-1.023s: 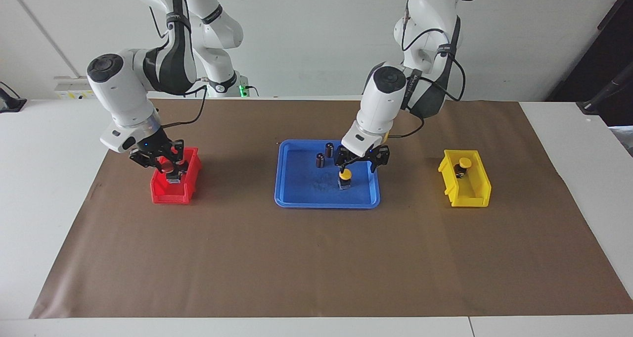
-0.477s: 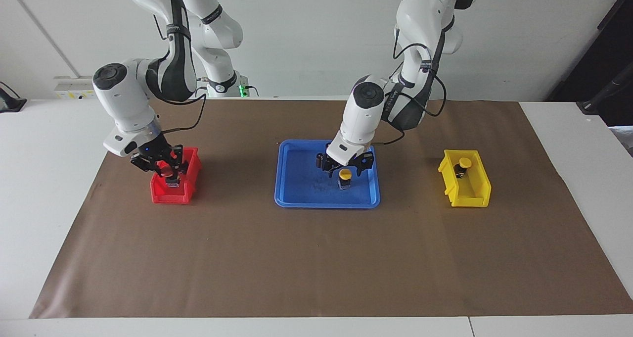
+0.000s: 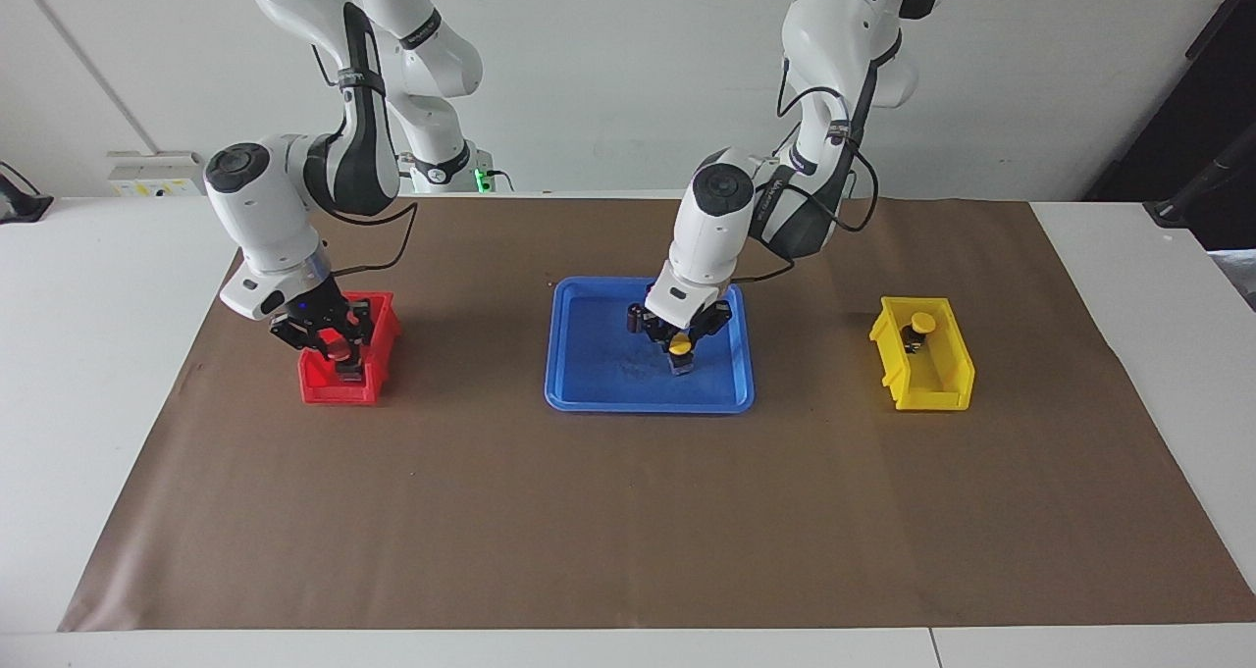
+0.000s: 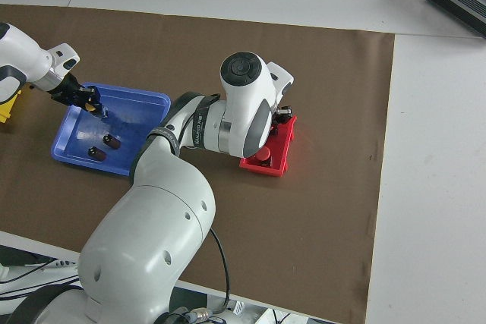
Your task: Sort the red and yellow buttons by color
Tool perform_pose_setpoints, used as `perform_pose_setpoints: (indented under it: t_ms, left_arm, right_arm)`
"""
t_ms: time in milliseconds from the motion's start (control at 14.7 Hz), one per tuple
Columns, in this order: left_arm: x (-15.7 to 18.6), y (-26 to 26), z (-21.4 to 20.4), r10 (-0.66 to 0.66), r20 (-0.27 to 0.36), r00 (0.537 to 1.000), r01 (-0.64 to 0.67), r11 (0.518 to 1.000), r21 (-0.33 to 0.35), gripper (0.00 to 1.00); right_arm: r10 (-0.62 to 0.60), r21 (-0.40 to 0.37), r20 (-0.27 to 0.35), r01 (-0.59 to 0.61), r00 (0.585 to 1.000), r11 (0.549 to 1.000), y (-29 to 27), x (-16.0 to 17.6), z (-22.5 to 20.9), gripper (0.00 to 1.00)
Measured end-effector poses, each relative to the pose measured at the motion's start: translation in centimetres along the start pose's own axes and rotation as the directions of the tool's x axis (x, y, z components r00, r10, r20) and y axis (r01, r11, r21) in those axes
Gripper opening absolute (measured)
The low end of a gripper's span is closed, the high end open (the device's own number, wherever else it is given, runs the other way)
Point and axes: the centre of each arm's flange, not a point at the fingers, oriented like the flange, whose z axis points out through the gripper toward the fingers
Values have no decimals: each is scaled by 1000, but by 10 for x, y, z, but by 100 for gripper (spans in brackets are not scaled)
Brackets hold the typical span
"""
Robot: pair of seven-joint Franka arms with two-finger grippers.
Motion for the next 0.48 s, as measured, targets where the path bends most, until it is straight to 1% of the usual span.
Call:
perform_pose_setpoints:
  t_ms: [136, 273, 341, 409, 477]
  left_arm:
    - [29, -20, -42, -8, 13, 1000, 7, 999, 42, 41]
    - [58, -60, -98, 27, 52, 998, -31, 997, 73, 41]
    - [72, -90, -122, 54, 67, 996, -58, 996, 74, 41]
    - [88, -126, -140, 80, 72, 994, -85, 994, 68, 41]
    - [104, -165, -150, 103, 72, 992, -107, 992, 59, 41]
  right_arm:
    - [0, -1, -3, 0, 1000, 1000, -1, -2, 3, 41]
    - [0, 0, 0, 0, 1000, 1000, -1, -3, 4, 41]
    - [0, 0, 0, 0, 1000, 1000, -1, -3, 4, 44]
    - [1, 0, 0, -1, 1000, 1000, -1, -3, 4, 44]
    - [2, 0, 0, -2, 1000, 1000, 0, -3, 4, 51]
